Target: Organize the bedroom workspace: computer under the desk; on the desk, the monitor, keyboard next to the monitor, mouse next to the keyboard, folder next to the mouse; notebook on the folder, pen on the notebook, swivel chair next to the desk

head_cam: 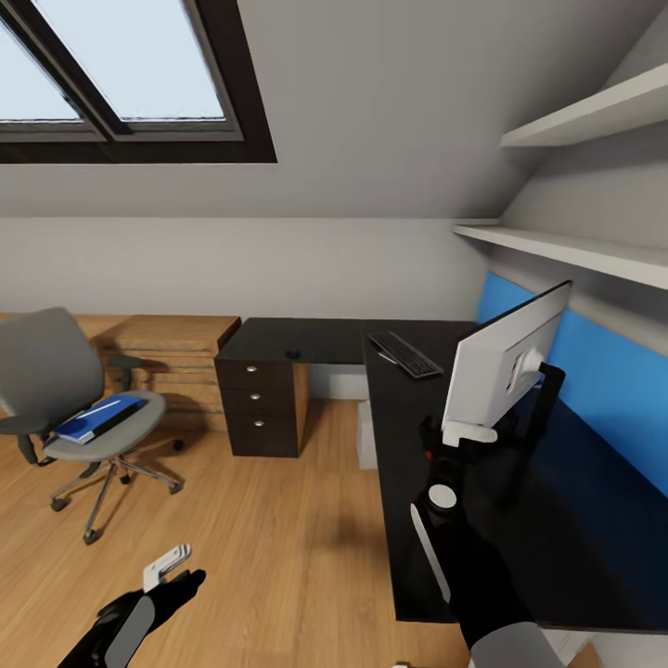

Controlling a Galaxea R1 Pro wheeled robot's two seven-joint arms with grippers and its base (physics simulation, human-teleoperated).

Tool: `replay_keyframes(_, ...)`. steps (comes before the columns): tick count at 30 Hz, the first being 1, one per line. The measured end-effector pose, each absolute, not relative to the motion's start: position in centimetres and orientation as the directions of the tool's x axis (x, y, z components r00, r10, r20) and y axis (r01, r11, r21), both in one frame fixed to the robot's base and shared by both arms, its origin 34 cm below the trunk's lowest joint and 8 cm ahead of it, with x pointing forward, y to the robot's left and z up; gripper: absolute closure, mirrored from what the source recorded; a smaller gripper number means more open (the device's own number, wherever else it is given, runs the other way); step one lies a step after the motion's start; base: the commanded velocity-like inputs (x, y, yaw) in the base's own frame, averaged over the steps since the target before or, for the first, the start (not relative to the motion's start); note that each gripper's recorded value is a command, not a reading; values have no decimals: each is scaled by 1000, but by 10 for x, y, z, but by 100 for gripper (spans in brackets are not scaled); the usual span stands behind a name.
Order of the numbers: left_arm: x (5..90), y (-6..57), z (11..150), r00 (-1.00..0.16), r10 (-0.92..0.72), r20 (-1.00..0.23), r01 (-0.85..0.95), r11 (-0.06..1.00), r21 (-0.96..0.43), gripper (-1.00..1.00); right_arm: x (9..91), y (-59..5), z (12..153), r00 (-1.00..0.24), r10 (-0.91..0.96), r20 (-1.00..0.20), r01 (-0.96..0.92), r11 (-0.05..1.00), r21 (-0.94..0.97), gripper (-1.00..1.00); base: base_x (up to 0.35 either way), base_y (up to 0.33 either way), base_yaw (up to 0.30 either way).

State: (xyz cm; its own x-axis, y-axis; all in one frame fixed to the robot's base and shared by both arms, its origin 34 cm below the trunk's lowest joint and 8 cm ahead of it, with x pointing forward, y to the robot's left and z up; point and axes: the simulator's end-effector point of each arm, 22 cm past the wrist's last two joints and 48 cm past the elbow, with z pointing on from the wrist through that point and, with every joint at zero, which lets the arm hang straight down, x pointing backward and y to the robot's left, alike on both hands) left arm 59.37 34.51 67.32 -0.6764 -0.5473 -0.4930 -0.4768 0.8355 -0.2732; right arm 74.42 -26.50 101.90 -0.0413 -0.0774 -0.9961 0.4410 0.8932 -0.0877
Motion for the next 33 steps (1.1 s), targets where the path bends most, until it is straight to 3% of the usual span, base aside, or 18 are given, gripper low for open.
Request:
replay_keyframes(19, 593, 343, 672, -678, -547, -491, -477, 836, -273, -100, 744, -266, 1018, -44, -78, -996, 443, 892, -90, -100, 125, 13, 0)
replay_keyframes(33, 593, 342, 671, -682, -544, -489, -474, 838, -271, -100, 744, -266, 1017, -47, -77, -996, 446, 891, -90, -100, 12, 3, 0)
